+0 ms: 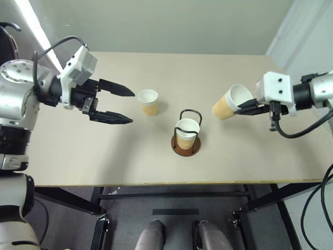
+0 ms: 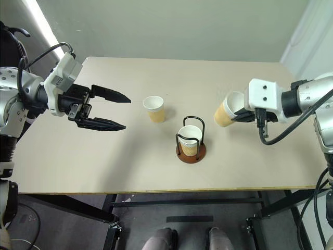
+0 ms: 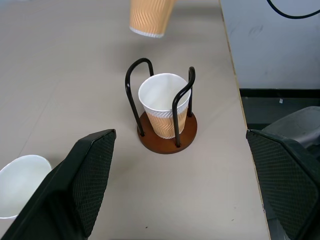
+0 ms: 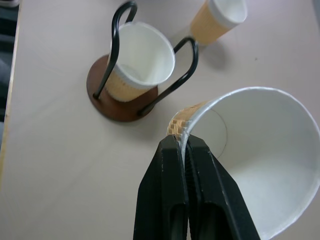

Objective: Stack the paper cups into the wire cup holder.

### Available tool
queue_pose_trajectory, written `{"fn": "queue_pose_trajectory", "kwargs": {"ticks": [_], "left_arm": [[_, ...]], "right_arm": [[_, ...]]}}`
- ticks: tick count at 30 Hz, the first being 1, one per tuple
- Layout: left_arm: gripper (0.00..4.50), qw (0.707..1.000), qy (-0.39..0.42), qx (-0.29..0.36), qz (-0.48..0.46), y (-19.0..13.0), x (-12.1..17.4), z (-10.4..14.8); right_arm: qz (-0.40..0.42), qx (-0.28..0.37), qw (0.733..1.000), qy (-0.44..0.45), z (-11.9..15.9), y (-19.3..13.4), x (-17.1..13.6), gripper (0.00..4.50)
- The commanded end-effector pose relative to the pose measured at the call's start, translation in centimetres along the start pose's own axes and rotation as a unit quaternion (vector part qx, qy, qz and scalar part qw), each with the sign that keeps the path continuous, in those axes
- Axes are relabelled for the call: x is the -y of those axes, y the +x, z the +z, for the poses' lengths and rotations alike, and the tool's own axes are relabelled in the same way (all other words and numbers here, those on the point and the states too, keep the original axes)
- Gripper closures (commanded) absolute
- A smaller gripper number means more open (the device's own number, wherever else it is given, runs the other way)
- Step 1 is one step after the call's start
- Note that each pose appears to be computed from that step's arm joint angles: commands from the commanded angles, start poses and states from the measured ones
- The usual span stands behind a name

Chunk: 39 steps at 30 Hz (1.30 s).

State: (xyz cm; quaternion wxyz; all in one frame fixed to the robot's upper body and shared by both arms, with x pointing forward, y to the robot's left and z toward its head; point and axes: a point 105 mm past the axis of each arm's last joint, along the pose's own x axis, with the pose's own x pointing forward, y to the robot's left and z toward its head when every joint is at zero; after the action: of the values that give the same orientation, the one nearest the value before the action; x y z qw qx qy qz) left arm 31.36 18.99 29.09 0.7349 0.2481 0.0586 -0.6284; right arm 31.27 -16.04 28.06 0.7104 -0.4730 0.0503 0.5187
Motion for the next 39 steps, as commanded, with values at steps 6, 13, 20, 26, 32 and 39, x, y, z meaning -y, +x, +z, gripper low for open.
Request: {"fn": "queue_pose_trajectory", "kwargs": {"ticks": [6, 13, 20, 26, 32, 39], "left_arm": [[0.00, 1.000, 0.023, 0.003, -0.010, -0.4, 0.3, 1.3], [0.00, 1.000, 0.023, 0.004, -0.015, -0.1, 0.3, 1.3], [0.00, 1.000, 0.024, 0.003, -0.014, -0.1, 0.4, 1.4], [0.00, 1.000, 0.023, 0.002, -0.014, -0.1, 0.5, 1.4], [0.00, 1.000, 0.025, 0.002, -0.013, -0.1, 0.4, 1.5], [0.00, 1.000, 0.026, 0.003, -0.015, 0.1, 0.3, 1.5]], "right_arm": [[0.006, 0.091, 0.995, -0.049, 5.9, 0.4, -0.4, 4.48], [0.037, 0.120, 0.991, -0.054, 7.2, 2.7, -1.1, 4.48], [0.052, 0.101, 0.992, -0.061, 5.8, 4.6, -1.2, 4.48], [0.056, 0.088, 0.992, -0.067, 4.9, 5.4, -1.1, 4.48], [0.068, 0.087, 0.991, -0.070, 4.7, 5.6, -1.4, 4.48], [0.084, 0.085, 0.990, -0.069, 4.5, 6.1, -2.2, 4.48]]}}
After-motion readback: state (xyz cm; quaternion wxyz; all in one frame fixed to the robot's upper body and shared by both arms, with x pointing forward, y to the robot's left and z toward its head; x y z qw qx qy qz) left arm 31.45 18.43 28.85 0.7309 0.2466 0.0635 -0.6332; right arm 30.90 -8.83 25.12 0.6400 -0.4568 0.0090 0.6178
